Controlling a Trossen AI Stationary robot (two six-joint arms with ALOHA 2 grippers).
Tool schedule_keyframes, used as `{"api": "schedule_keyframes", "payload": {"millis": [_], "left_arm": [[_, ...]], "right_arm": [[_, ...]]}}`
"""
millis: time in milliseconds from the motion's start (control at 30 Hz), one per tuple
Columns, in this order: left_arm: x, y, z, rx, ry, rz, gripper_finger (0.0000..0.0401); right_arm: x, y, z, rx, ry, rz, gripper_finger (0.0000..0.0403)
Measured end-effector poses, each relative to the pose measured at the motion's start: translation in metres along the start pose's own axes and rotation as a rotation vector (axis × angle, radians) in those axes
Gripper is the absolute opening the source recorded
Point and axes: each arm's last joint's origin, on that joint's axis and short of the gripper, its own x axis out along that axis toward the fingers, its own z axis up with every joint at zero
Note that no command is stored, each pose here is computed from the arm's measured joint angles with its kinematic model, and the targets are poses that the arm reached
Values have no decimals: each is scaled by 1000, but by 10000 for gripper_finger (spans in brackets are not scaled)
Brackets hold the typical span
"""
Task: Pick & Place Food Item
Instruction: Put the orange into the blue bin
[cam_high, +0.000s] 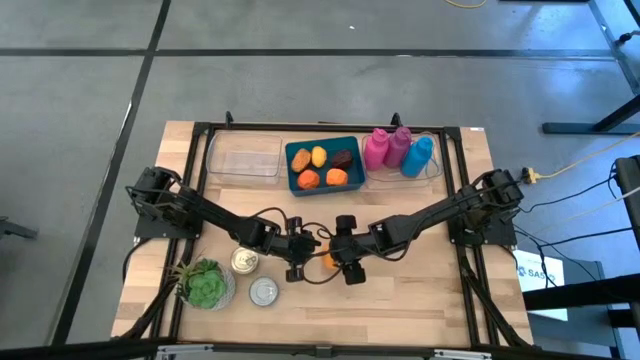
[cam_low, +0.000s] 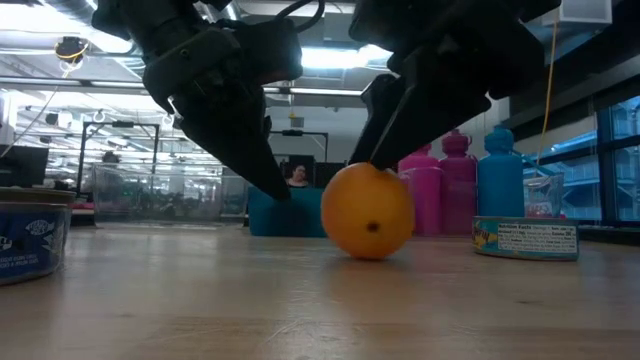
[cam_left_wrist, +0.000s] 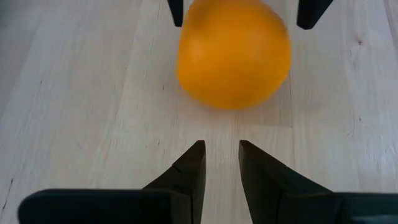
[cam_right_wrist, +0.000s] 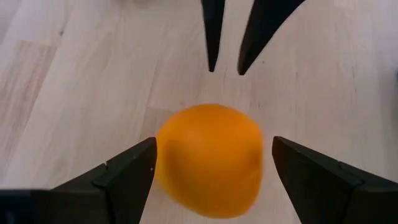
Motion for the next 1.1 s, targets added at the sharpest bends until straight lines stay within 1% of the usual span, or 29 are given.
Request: {"api": "schedule_keyframes", "payload": {"millis": [333, 433, 767, 1000, 1100], "left_arm": [[0, 0, 0, -1, -2, -3, 88], [0, -1, 2, -4, -13, -31, 88], [0, -3, 3, -6, -20, -57, 88], [0, -2, 3, -6, -20, -56, 88], [0, -2, 3, -7, -20, -56, 88]], "right_arm": [[7, 2, -1, 3, -1, 14, 318], [7, 2, 1, 6, -16, 15, 318], [8, 3, 3, 9, -41, 32, 318], [8, 3, 3, 6, -39, 32, 318], [14, 3, 1, 6, -29, 31, 318]]}}
